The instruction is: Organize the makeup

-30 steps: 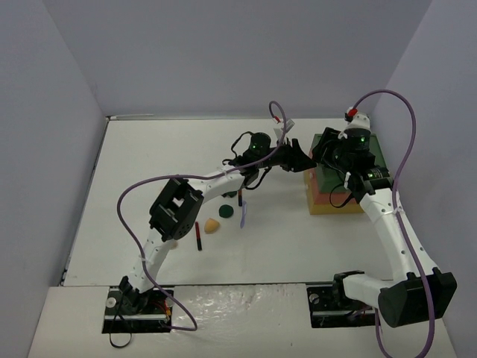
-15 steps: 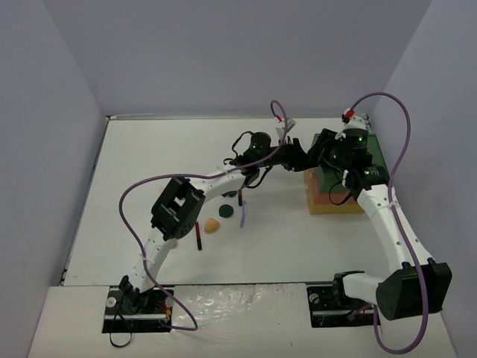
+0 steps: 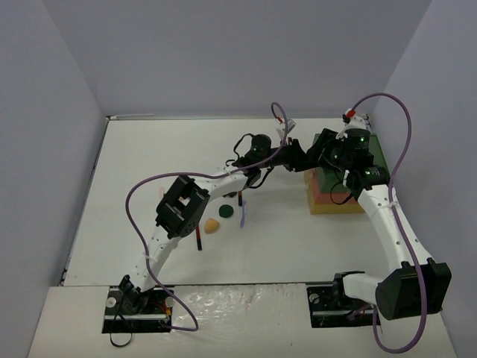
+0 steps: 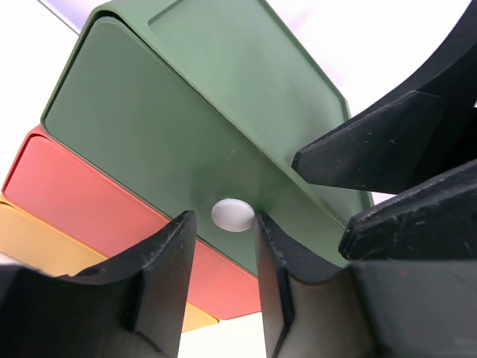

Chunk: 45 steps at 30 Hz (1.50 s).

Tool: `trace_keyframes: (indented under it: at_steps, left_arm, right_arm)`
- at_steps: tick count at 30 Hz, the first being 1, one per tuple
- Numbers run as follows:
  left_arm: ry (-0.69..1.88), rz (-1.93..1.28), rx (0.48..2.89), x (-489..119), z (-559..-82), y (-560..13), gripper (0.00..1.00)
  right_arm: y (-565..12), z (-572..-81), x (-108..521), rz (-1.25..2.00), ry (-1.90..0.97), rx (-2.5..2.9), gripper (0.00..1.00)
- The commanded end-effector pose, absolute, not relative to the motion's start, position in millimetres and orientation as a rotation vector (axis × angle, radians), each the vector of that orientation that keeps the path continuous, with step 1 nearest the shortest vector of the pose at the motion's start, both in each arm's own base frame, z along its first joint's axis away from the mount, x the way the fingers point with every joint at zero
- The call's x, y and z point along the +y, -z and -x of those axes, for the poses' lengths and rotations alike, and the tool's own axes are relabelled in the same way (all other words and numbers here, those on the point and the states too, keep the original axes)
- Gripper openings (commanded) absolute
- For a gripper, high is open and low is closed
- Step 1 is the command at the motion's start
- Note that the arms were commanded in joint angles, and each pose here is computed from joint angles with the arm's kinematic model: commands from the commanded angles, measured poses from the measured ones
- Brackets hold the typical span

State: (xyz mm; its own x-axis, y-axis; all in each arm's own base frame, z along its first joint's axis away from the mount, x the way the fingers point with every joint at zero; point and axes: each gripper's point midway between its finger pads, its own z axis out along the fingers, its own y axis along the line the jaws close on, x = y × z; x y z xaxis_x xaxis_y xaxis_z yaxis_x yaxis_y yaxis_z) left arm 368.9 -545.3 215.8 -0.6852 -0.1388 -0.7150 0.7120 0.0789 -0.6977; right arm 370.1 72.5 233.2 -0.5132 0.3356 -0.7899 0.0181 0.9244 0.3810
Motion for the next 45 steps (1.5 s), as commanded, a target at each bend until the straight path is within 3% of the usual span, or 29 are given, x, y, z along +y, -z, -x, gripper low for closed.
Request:
trace_keyframes:
  at_steps: [1, 7, 18, 45]
  left_arm:
    - [1.742, -0.61, 1.442, -544.6, -362.3, -295.4, 0.31]
    - [1.76, -0.603, 1.401, -543.8, -361.2, -303.0, 0.24]
    - [1.8, -0.586, 1.384, -541.5, -357.0, -301.9, 0.01]
    - [1.587, -0.499, 1.682, -441.2, -357.9, -258.6, 0.0]
  right_arm:
    - [-235.3, -375.1, 76.2, -0.256, -0.445, 2.064, 0.53]
    - [-232.1, -374.8, 76.4, -0.263, -0.457, 2.073, 0.53]
    - [-232.9, -374.1, 76.2, -0.272, -0.474, 2.068, 0.53]
    - [-232.8, -373.1, 62.4, -0.313, -0.435, 2.053, 0.54]
